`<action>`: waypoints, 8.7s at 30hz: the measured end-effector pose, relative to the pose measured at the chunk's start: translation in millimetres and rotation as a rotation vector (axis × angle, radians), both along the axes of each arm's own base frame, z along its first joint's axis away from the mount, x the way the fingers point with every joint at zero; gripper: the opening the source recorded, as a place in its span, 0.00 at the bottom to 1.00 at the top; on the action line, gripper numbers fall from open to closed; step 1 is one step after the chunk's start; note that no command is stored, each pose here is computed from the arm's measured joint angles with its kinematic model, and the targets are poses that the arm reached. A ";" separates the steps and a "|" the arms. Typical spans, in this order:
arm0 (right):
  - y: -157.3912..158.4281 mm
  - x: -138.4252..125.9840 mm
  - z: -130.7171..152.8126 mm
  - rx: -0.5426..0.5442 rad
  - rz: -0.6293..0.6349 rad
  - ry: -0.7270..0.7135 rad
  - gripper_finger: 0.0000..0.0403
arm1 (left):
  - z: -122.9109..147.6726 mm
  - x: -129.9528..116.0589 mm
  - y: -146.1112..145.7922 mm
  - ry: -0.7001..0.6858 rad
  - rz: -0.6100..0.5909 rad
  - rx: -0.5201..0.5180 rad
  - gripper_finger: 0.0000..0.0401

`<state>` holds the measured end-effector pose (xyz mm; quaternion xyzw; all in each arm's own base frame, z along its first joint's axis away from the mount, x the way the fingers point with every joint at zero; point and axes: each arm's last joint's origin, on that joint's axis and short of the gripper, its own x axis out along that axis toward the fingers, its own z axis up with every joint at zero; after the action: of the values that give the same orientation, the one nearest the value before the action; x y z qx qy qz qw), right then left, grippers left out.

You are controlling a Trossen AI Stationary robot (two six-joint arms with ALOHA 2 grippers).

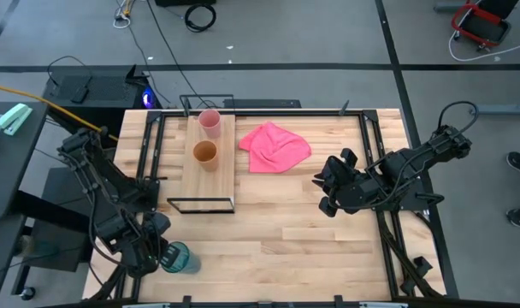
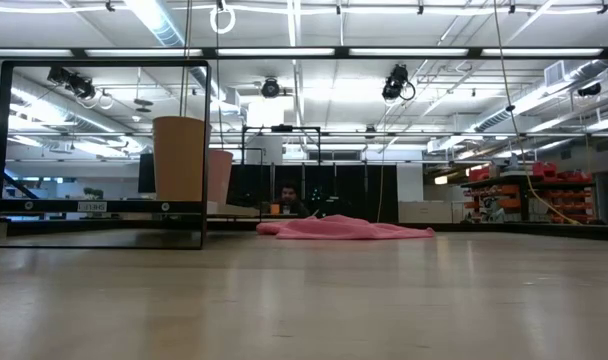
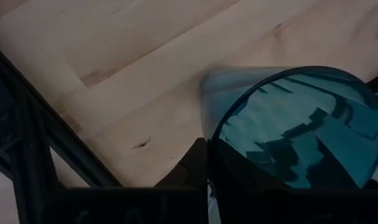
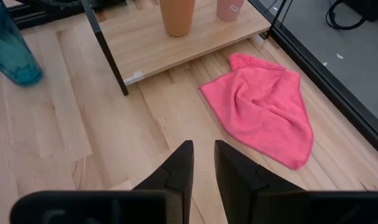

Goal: Stack small to large cups/mugs on shelf
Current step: Put the blue cup on the shelf, then return to Home Position

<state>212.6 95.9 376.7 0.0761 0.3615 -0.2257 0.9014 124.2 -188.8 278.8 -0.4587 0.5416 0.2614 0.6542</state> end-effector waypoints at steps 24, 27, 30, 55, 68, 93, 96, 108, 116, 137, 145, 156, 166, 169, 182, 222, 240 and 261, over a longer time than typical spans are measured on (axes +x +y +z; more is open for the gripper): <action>0.0 -0.1 0.0 -0.017 0.017 0.010 0.18 | 205.0 40.6 63.4 -0.869 -0.164 0.315 0.03; 0.0 -0.1 0.0 -0.017 0.017 0.010 0.18 | 222.2 39.9 80.8 -0.907 -0.161 0.400 0.03; 0.0 -0.1 -0.1 -0.017 0.017 0.010 0.18 | 229.1 35.7 99.0 -0.862 -0.138 0.464 0.03; -0.3 -0.7 -0.5 -0.020 0.017 0.017 0.18 | 154.5 53.6 176.8 -0.196 0.030 0.362 0.03; -0.3 -0.7 -0.5 -0.018 0.015 0.016 0.18 | 104.4 64.6 194.8 0.023 -0.010 0.229 0.03; 0.1 0.0 0.0 -0.013 0.014 0.006 0.18 | 67.3 82.7 210.2 0.130 -0.042 0.240 0.03; 0.1 0.1 0.0 -0.013 0.014 0.006 0.18 | 65.1 84.3 210.4 0.149 -0.060 0.240 0.03; 0.2 0.2 0.0 -0.012 0.014 0.005 0.18 | 53.1 100.7 211.6 0.186 -0.112 0.236 0.03; 0.1 0.0 -0.1 -0.013 0.015 0.007 0.18 | 51.2 104.4 211.8 0.181 -0.120 0.231 0.03; 0.1 -0.1 -0.1 -0.016 0.017 0.010 0.18 | 51.3 103.2 211.3 0.188 -0.122 0.218 0.12; 0.0 -0.1 -0.2 -0.016 0.017 0.010 0.18 | 51.8 102.6 211.3 0.186 -0.121 0.218 0.16; 0.1 -0.1 -0.2 -0.016 0.017 0.010 0.18 | 51.9 102.6 211.2 0.186 -0.111 0.217 0.28; 0.1 -0.1 -0.1 -0.016 0.017 0.010 0.18 | 93.4 89.3 210.2 0.005 -0.063 0.246 0.34; 0.1 -0.2 -0.1 -0.014 0.016 0.009 0.18 | 115.9 82.7 210.9 -0.082 -0.049 0.306 0.35; 2.4 -0.6 -1.4 0.131 -0.021 0.010 0.18 | 174.4 62.6 194.9 -0.288 -0.214 0.605 0.32; -6.1 -92.9 83.8 0.225 0.243 -0.622 0.18 | 195.7 -44.8 172.5 -0.848 -0.408 0.876 0.34; -54.2 -146.0 22.0 0.282 0.533 -1.160 0.18 | 152.6 -89.3 187.2 -1.316 -0.410 0.930 0.35; -117.6 -217.5 11.3 0.119 0.482 -1.372 0.18 | 109.6 -149.4 213.3 -1.528 -0.252 0.999 0.36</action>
<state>-4.9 -21.7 388.0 0.1677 -0.2666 0.0977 0.9441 -25.3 24.5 388.4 -0.1086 -0.1675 0.0178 0.9797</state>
